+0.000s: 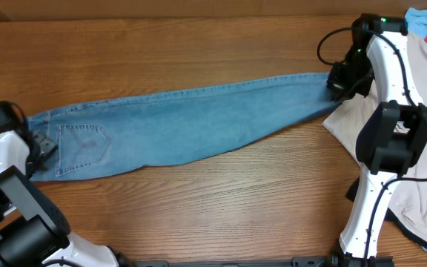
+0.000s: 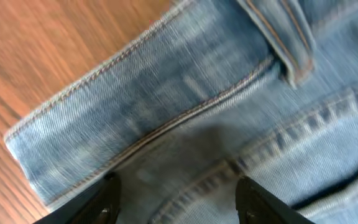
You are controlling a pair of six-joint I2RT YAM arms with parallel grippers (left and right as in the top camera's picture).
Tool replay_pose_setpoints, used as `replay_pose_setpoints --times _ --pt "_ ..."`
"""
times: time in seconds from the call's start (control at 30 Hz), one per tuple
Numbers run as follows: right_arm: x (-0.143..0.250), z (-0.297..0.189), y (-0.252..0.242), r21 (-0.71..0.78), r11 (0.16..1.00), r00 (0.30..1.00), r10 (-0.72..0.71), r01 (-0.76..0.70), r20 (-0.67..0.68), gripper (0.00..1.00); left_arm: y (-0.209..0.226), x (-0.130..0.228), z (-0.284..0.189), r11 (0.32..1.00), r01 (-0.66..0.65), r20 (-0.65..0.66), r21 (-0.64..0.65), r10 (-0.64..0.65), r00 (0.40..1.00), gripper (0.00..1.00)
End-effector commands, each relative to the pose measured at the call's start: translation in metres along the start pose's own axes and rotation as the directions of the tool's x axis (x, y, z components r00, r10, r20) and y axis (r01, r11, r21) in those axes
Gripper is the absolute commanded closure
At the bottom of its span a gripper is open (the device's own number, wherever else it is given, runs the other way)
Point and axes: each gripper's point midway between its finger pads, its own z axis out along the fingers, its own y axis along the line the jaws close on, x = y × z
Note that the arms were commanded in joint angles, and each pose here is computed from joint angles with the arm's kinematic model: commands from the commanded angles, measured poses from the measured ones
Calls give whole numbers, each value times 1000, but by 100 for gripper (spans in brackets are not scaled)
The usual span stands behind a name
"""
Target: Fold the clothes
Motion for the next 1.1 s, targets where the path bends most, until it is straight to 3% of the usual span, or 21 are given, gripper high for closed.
replay_pose_setpoints --times 0.0,0.17,0.37,0.57,0.7,0.9,0.93,1.07 --pt "-13 -19 3 25 1000 994 -7 4 110 81 13 3 9 998 49 -42 43 -47 998 40" --pt "-37 -23 7 -5 1000 979 -3 4 206 78 3 12 8 996 3 -79 94 4 997 41" --pt "-26 -21 -14 23 999 989 29 -33 145 62 -2 18 7 995 -21 -96 96 30 995 41" --pt "-12 -12 -24 5 1000 999 7 -7 54 62 -2 18 7 995 -20 -96 96 29 995 40" --pt "-15 5 -20 -14 999 998 -40 40 51 56 -2 19 7 995 -20 -98 95 30 995 41" --pt "-21 44 -13 -57 996 996 -66 70 66 55 -2 19 7 995 -20 -100 95 30 995 41" --pt "-22 54 -3 -112 987 992 -106 114 74 57 -2 19 7 995 -20 -100 95 29 995 41" --pt "-27 53 2 -137 981 987 -125 138 102 96 -2 19 7 995 -20 -101 95 30 994 40"
